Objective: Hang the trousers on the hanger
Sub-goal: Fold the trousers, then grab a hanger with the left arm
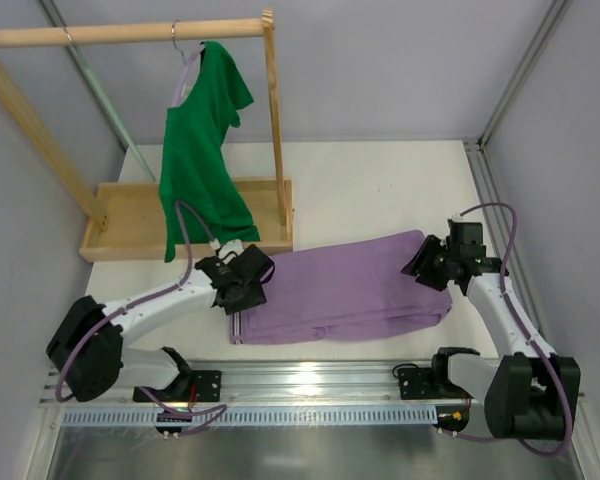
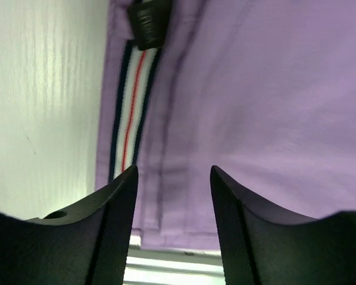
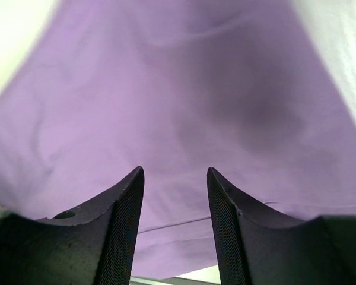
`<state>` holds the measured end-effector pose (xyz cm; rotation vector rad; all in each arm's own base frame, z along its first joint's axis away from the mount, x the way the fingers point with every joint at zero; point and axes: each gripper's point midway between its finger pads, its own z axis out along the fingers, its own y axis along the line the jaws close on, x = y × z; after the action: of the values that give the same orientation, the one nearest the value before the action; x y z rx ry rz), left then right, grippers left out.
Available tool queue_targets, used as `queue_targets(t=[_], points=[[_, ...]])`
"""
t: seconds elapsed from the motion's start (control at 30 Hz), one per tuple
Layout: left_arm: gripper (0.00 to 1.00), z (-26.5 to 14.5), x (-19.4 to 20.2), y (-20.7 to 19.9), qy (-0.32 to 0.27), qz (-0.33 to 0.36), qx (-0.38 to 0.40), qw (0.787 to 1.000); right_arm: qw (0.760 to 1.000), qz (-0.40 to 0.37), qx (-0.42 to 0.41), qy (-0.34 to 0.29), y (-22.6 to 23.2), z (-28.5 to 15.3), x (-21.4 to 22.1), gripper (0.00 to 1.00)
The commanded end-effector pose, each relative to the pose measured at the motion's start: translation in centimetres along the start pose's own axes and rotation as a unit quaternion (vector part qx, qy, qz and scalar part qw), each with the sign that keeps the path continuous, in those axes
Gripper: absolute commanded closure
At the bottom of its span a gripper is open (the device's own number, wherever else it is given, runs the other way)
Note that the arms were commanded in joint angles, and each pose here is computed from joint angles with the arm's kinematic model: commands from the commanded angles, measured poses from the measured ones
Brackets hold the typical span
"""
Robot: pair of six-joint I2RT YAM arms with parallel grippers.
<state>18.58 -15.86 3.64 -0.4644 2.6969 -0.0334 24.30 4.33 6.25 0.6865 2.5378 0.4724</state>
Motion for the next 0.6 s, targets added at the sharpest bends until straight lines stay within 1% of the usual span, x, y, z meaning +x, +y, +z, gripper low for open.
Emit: queue_targets(t=[0.0,0.07,0.13,0.17,0.23,0.3,0.33,0.43,0.47,0.53,0.57], points=[[0.46,-6.0,-3.5,-2.5,-0.062,0.037,0.077,0.994,0.994,-0.056,-0.082,-0.049,5.3,-4.2,-2.1,0.49],[0.44,-8.7,-4.3,-3.5,-0.078,0.051,0.117,0.989,0.989,-0.085,-0.109,-0.05,7.3,-5.5,-1.4,0.47],[0.41,-13.0,-6.4,-4.7,-0.116,0.037,0.171,0.978,0.983,-0.109,-0.137,-0.06,9.4,-7.0,-1.3,0.46],[0.41,-14.3,-6.9,-4.9,-0.124,0.033,0.187,0.974,0.982,-0.111,-0.143,-0.061,10.0,-7.4,-1.1,0.45],[0.4,-18.5,-8.4,-5.8,-0.147,0.022,0.241,0.959,0.978,-0.121,-0.158,-0.066,11.2,-8.3,-1.0,0.45],[0.39,-21.0,-9.4,-6.0,-0.16,0.018,0.267,0.95,0.976,-0.128,-0.166,-0.064,12.0,-8.7,-0.7,0.44],[0.39,-23.4,-10.4,-6.2,-0.175,0.01,0.29,0.941,0.975,-0.131,-0.169,-0.063,12.2,-8.9,-0.5,0.44],[0.39,-27.4,-12.0,-5.9,-0.201,-0.005,0.316,0.927,0.972,-0.143,-0.174,-0.065,12.9,-9.8,-0.1,0.44],[0.38,-28.1,-12.3,-5.9,-0.205,-0.005,0.321,0.925,0.971,-0.145,-0.178,-0.071,13.1,-10.2,-0.2,0.44],[0.38,-29.0,-12.3,-6.1,-0.201,-0.01,0.336,0.92,0.969,-0.146,-0.183,-0.077,13.4,-10.9,-0.4,0.44],[0.38,-29.2,-11.9,-6.4,-0.189,-0.01,0.347,0.919,0.969,-0.147,-0.184,-0.078,13.4,-11.1,-0.5,0.44]])
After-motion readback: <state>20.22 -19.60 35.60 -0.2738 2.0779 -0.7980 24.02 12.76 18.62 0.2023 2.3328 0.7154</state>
